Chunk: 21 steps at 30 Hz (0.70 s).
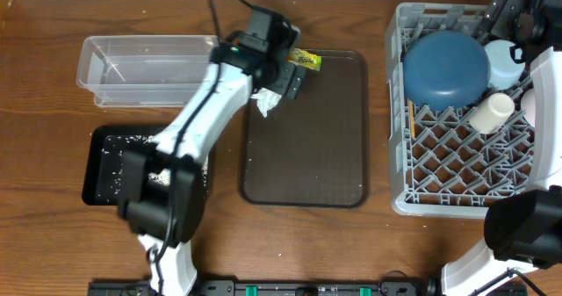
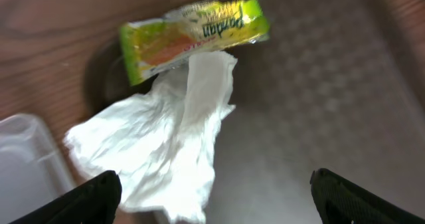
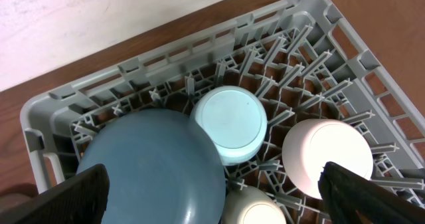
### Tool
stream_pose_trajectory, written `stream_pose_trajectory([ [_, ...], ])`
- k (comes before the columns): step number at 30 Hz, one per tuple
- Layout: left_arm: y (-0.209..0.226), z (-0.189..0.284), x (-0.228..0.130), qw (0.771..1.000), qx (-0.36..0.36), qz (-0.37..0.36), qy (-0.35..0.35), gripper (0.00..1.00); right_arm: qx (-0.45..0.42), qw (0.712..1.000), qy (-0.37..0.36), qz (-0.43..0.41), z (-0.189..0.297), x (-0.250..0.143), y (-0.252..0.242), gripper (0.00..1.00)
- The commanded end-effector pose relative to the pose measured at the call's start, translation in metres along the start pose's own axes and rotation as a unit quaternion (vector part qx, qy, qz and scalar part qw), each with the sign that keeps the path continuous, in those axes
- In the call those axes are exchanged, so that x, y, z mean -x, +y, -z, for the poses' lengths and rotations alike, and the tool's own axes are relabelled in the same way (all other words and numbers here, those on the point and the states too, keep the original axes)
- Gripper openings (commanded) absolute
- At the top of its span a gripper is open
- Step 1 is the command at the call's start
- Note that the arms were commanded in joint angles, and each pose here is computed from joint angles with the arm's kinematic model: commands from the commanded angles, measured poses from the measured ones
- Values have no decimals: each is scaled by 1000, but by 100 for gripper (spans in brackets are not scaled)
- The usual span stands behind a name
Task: Sort waste into correct bins and load items into the dishwasher rack
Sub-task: 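Reach the left gripper to the white tissue and grasp it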
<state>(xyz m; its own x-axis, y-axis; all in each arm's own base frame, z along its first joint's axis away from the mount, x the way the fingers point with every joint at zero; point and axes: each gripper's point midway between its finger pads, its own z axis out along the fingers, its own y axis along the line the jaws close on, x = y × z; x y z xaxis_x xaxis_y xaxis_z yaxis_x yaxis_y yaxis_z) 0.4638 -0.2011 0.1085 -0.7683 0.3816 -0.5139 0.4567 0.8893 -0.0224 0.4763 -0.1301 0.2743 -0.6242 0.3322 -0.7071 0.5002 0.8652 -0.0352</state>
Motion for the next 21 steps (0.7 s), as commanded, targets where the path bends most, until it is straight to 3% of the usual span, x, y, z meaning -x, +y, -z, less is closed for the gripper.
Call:
stream_pose_trajectory([
  [1,16,-32,-6,999,34,-20,12,93,-3,1000,-16,-2,12,8,-5,99],
  [5,17,-61,-16,999,33,-20,24,89,-3,1000,-16,-2,12,8,-5,99],
  [8,17,-73,-25,999,31,-20,37,78,-3,1000,-16,-2,12,8,-5,99],
  [15,17,-75,-27,999,31,-19,40,45,-3,1000,-16,-2,12,8,-5,99],
  [17,17,-75,-28,998,31,-17,43,31,-3,1000,-16,-2,12,8,-5,99],
  [19,17,-74,-28,999,31,-10,44,9,-3,1000,-16,-2,12,8,-5,99],
  [21,16,-71,-27,999,32,10,41,6,-3,1000,-16,-2,12,8,-5,99],
])
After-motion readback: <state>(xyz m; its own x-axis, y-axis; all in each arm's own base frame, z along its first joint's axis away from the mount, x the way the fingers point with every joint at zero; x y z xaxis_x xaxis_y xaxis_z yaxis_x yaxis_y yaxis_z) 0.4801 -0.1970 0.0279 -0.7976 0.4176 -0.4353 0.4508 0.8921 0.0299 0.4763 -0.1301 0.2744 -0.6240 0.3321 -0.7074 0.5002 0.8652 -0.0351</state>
